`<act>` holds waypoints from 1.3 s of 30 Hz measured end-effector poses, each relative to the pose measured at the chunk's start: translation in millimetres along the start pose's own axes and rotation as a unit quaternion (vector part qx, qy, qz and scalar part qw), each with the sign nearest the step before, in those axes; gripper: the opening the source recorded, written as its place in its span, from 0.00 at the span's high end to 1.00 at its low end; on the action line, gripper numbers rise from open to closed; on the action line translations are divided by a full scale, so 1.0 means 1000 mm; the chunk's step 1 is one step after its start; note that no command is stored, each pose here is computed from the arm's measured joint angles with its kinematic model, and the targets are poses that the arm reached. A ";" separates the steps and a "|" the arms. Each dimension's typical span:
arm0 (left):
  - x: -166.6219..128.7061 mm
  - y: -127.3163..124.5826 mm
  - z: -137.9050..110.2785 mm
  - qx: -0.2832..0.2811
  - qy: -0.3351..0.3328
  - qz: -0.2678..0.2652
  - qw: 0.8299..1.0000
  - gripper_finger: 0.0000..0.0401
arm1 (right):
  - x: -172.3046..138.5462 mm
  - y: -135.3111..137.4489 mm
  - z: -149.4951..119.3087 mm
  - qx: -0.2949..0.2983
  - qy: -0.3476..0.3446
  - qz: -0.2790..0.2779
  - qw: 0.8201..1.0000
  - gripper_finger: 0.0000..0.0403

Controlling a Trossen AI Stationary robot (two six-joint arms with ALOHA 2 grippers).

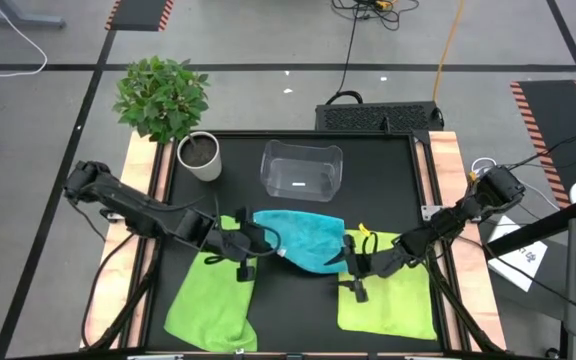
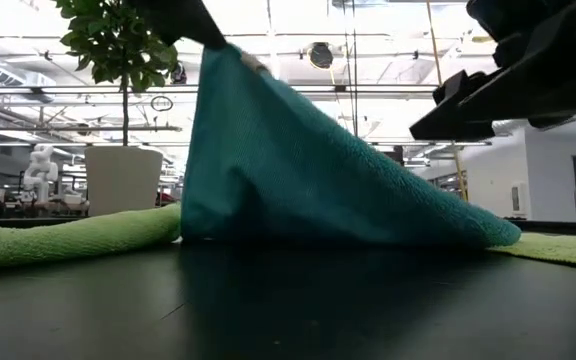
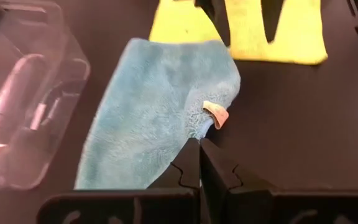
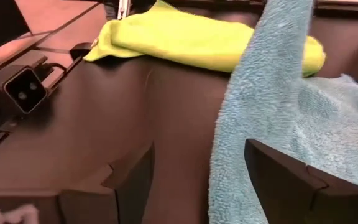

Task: Fold microfiber towels
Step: Fold the blue microfiber cloth

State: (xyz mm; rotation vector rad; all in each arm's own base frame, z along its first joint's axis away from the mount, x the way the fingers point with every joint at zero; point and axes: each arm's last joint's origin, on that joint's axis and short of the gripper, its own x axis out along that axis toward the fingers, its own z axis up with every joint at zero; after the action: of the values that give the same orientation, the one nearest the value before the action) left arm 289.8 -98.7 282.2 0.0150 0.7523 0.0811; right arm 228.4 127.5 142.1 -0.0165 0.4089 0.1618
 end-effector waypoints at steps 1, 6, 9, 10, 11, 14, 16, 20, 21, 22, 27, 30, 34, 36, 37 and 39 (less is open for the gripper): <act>-0.003 0.002 0.005 0.000 -0.004 0.004 1.000 1.00 | 0.000 0.000 0.000 0.000 -0.001 -0.006 1.000 0.40; -0.014 0.011 0.026 -0.005 -0.023 0.011 1.000 1.00 | 0.005 -0.003 -0.005 0.009 0.007 -0.027 1.000 0.40; -0.016 0.014 0.031 -0.008 -0.022 0.005 1.000 0.99 | 0.011 -0.007 -0.011 0.010 0.011 -0.045 0.999 0.40; -0.016 0.015 0.031 -0.009 -0.020 0.003 1.000 0.99 | 0.014 -0.007 -0.014 0.009 0.013 -0.052 0.999 0.40; -0.016 0.016 0.030 -0.009 -0.018 0.004 1.000 0.99 | 0.016 -0.008 -0.017 0.010 0.017 -0.054 0.998 0.40; -0.014 0.018 0.028 -0.008 -0.009 0.006 1.000 1.00 | 0.024 -0.009 -0.029 0.013 0.036 -0.060 0.997 0.40; -0.014 0.018 0.027 -0.009 -0.006 0.007 1.000 0.99 | 0.026 -0.009 -0.037 0.018 0.054 -0.065 0.996 0.40; -0.014 0.018 0.026 -0.008 0.001 0.008 1.000 0.99 | 0.025 -0.009 -0.044 0.002 0.084 -0.068 0.994 0.40; -0.014 0.019 0.026 -0.007 0.002 0.008 1.000 0.99 | 0.023 -0.008 -0.044 -0.011 0.090 -0.070 0.993 0.40; -0.014 0.019 0.025 -0.007 0.005 0.008 1.000 0.99 | 0.021 -0.007 -0.042 -0.024 0.091 -0.074 0.993 0.40; -0.013 0.021 0.024 -0.006 0.015 0.013 1.000 0.99 | 0.007 -0.002 -0.035 -0.077 0.104 -0.085 0.988 0.40; -0.016 0.025 0.027 -0.010 0.015 0.017 1.000 0.99 | 0.002 -0.002 -0.037 -0.090 0.128 -0.086 0.984 0.40; -0.021 0.029 0.037 -0.017 -0.001 0.017 1.000 0.99 | 0.001 -0.004 -0.042 -0.099 0.150 -0.101 0.978 0.40; -0.022 0.031 0.041 -0.014 -0.007 0.011 1.000 0.99 | 0.002 -0.005 -0.043 -0.105 0.150 -0.112 0.977 0.40; -0.023 0.032 0.042 -0.014 -0.009 0.011 1.000 0.99 | 0.002 -0.005 -0.044 -0.107 0.151 -0.116 0.976 0.40; -0.024 0.034 0.045 -0.018 -0.012 0.009 1.000 0.99 | 0.004 -0.005 -0.045 -0.110 0.146 -0.126 0.975 0.40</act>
State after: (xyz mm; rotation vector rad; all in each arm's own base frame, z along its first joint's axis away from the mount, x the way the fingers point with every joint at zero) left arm 300.7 -65.8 332.6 -0.0102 0.7259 0.1120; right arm 215.0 120.8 99.3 -0.3129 0.6754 -0.0478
